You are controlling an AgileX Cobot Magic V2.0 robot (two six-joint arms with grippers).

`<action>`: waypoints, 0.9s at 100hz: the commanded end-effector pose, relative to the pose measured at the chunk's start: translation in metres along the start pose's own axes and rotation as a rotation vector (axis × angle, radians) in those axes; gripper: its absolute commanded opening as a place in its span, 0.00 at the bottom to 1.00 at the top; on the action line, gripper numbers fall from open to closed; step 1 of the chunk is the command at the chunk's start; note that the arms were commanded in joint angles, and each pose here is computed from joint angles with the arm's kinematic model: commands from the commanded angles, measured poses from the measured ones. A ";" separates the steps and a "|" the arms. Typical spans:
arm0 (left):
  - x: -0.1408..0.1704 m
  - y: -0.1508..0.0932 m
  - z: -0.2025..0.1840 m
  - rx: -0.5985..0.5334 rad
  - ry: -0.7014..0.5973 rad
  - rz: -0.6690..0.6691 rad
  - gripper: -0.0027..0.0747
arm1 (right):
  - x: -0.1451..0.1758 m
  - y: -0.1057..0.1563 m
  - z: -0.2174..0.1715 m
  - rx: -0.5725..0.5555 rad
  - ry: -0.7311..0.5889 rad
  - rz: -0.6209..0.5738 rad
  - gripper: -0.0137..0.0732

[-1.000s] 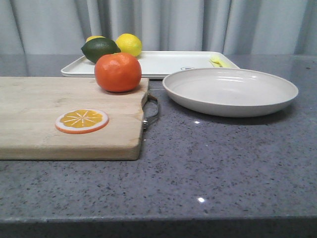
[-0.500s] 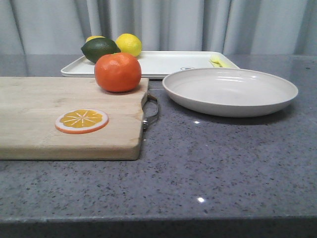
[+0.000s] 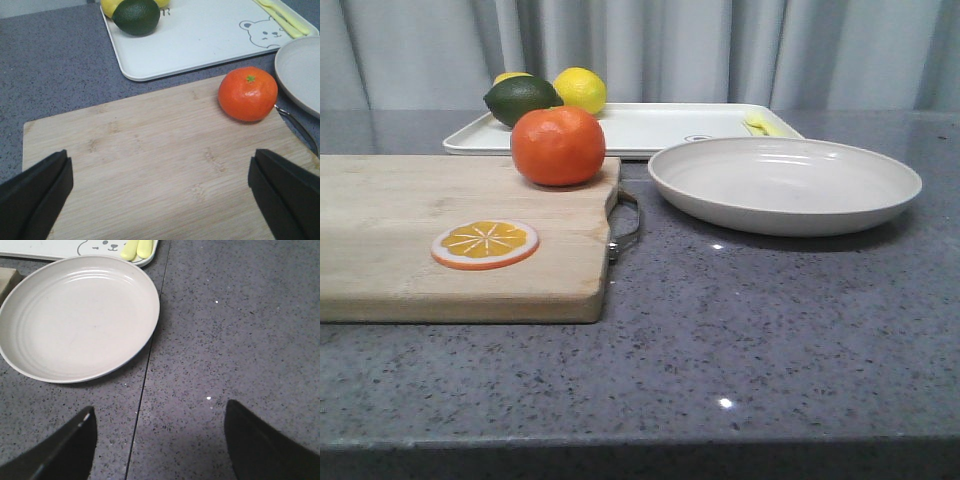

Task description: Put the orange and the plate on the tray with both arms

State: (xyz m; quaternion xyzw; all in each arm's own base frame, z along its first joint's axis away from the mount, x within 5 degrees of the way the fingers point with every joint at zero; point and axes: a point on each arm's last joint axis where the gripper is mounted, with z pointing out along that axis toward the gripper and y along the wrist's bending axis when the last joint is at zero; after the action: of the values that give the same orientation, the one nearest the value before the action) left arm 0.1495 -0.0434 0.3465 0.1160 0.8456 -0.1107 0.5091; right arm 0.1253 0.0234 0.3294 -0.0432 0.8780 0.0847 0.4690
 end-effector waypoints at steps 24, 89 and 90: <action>-0.027 -0.030 0.014 0.149 -0.196 0.123 0.93 | -0.017 0.001 -0.006 -0.004 -0.112 0.007 0.78; -0.077 -0.082 0.137 0.252 -0.110 0.131 0.93 | -0.016 0.001 -0.006 -0.006 -0.109 0.009 0.78; -0.077 -0.082 0.138 0.253 -0.109 0.127 0.93 | -0.016 0.001 -0.006 -0.006 -0.109 0.009 0.78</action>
State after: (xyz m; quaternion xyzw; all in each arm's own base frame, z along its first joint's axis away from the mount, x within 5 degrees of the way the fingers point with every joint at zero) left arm 0.2679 -0.1656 0.3341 0.2534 0.8130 -0.1700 0.4960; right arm 0.1252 0.0241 0.3295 -0.0409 0.8778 0.0902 0.4686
